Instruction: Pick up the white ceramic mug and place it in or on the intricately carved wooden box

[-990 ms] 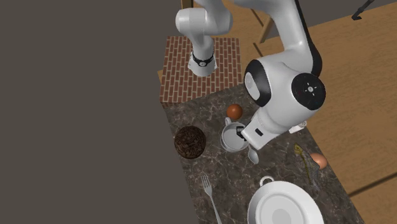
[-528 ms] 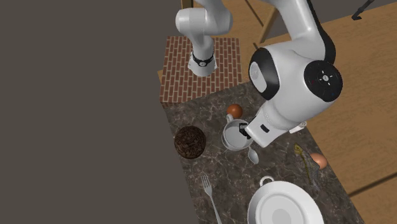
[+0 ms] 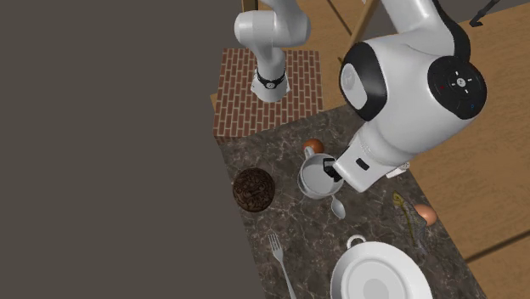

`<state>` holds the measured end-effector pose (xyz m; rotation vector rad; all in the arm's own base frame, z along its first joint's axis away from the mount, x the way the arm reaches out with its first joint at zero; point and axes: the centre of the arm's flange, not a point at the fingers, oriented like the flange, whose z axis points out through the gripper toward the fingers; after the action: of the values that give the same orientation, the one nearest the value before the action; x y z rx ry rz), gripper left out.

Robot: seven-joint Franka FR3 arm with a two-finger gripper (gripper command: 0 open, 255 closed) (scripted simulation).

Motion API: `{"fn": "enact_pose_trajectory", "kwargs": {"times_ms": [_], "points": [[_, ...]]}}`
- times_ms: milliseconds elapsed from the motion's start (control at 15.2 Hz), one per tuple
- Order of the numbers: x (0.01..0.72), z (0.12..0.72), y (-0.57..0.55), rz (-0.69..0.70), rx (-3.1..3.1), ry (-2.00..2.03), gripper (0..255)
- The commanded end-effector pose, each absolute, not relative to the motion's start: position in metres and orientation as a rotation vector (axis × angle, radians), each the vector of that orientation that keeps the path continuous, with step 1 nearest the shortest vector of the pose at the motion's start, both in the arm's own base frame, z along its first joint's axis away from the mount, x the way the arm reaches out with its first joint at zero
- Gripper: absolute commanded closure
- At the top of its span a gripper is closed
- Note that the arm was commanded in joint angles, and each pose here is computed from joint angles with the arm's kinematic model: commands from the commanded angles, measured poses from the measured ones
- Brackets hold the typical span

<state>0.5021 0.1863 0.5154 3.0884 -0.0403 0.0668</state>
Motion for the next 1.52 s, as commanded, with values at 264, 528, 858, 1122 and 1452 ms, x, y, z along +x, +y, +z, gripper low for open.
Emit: {"fn": "enact_pose_trajectory", "kwargs": {"times_ms": [264,528,858,1122,1452], "points": [[0.499,0.529,0.121,0.067,3.088,-0.040,255],[0.496,0.536,0.069,0.067,3.088,-0.040,255],[0.493,0.544,0.008,0.067,3.088,-0.040,255],[0.493,0.523,0.008,0.067,3.088,-0.040,255],[0.493,0.497,0.008,0.067,3.088,-0.040,255]]}}
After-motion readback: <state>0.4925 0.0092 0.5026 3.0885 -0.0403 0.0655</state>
